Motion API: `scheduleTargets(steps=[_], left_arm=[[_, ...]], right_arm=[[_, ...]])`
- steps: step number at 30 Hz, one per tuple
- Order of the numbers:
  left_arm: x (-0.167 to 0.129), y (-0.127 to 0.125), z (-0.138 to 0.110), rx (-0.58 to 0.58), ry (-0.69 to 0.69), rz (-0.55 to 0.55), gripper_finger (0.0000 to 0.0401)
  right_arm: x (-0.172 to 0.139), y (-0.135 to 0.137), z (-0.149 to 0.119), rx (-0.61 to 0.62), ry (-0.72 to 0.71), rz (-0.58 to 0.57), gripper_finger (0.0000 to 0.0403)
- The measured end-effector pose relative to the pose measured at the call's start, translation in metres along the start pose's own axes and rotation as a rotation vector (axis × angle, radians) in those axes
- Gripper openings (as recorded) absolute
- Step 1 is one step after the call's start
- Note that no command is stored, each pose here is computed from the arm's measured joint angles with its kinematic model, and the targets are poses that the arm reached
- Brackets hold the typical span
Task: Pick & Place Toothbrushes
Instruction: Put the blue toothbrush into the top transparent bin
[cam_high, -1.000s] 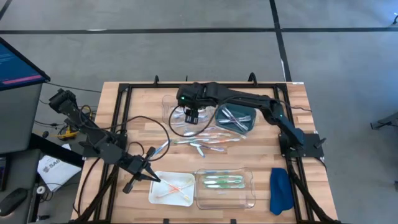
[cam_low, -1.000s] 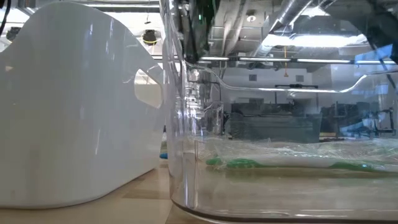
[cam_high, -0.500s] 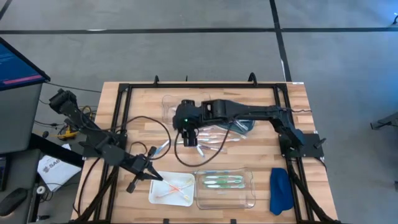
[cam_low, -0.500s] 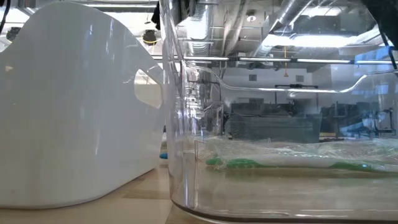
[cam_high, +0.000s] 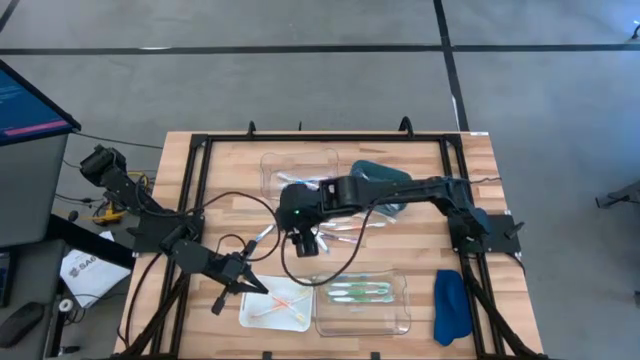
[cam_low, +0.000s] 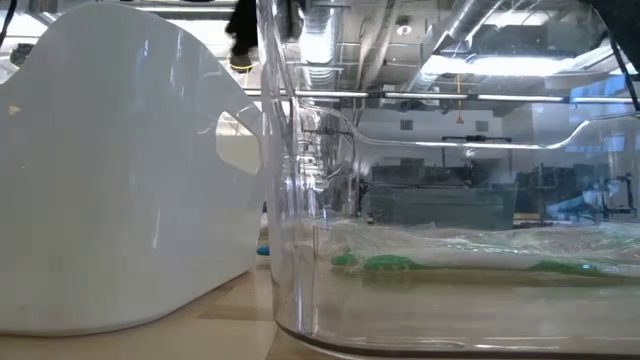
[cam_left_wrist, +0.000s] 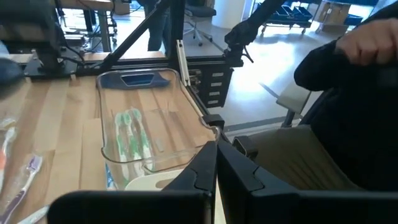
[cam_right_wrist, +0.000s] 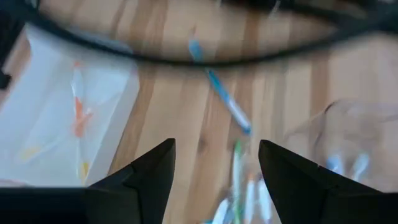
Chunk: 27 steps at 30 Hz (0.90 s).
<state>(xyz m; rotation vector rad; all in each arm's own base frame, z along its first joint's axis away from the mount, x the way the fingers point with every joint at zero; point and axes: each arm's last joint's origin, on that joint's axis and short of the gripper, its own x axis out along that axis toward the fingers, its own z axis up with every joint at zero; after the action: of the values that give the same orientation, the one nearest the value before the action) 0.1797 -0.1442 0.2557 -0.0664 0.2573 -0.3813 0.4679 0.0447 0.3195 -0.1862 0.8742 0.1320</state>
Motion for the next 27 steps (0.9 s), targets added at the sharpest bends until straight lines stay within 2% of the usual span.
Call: scheduleTargets(steps=[6,9,11,21,27], left_arm=[[0.0,0.0,0.0,-0.008,-0.002,0.003,0.0003],[0.0,0.001,0.0,-0.004,-0.007,0.029,0.0003],[0.0,0.001,0.001,0.0,-0.011,0.047,0.0003],[0.004,0.019,0.005,0.01,-0.036,0.14,0.0003],[0.007,0.041,0.008,-0.014,-0.048,0.265,0.0003]], right_arm=[[0.025,0.003,-0.025,0.05,0.066,0.006,0.0225],[0.023,0.002,-0.031,0.066,0.006,-0.003,0.0225],[0.014,0.003,-0.039,0.076,-0.027,-0.008,0.0225],[-0.041,-0.004,-0.087,0.088,-0.365,-0.076,0.0225],[-0.079,-0.018,-0.11,0.093,-0.447,-0.136,0.0225]])
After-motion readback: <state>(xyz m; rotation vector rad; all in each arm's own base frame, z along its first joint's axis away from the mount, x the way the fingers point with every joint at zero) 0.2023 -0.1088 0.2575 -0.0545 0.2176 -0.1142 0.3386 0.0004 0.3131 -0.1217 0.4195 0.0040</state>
